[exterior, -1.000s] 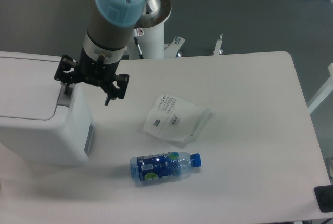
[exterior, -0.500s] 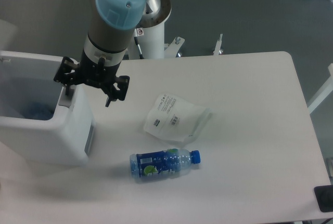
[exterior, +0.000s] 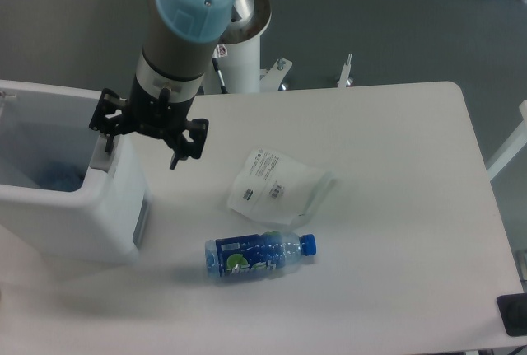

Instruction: Open the trash can

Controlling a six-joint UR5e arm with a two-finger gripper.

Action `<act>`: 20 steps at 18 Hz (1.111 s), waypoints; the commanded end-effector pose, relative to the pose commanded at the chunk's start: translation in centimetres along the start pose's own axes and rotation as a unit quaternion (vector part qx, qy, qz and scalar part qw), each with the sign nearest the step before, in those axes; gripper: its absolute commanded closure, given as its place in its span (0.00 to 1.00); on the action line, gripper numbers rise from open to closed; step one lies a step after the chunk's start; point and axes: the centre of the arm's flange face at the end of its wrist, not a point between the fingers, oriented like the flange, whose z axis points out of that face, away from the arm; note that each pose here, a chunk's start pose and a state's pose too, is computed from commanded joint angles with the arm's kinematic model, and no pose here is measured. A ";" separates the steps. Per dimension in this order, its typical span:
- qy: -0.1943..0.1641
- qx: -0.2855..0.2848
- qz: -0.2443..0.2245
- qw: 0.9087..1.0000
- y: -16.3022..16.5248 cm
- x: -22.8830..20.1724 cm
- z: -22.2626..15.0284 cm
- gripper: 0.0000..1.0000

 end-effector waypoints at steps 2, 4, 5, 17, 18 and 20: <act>-0.007 0.012 0.004 1.000 -0.1 -1.5 -1.2 0.00; -0.023 0.029 0.021 0.999 -0.1 -3.3 -1.9 0.00; -0.033 0.036 0.034 0.998 -0.1 -4.2 -2.1 0.00; -0.150 -0.041 0.090 0.984 2.7 -24.6 0.8 0.00; -0.154 -0.057 0.091 0.982 3.0 -26.3 1.6 0.00; -0.172 -0.075 0.126 0.974 2.9 -28.1 2.4 0.00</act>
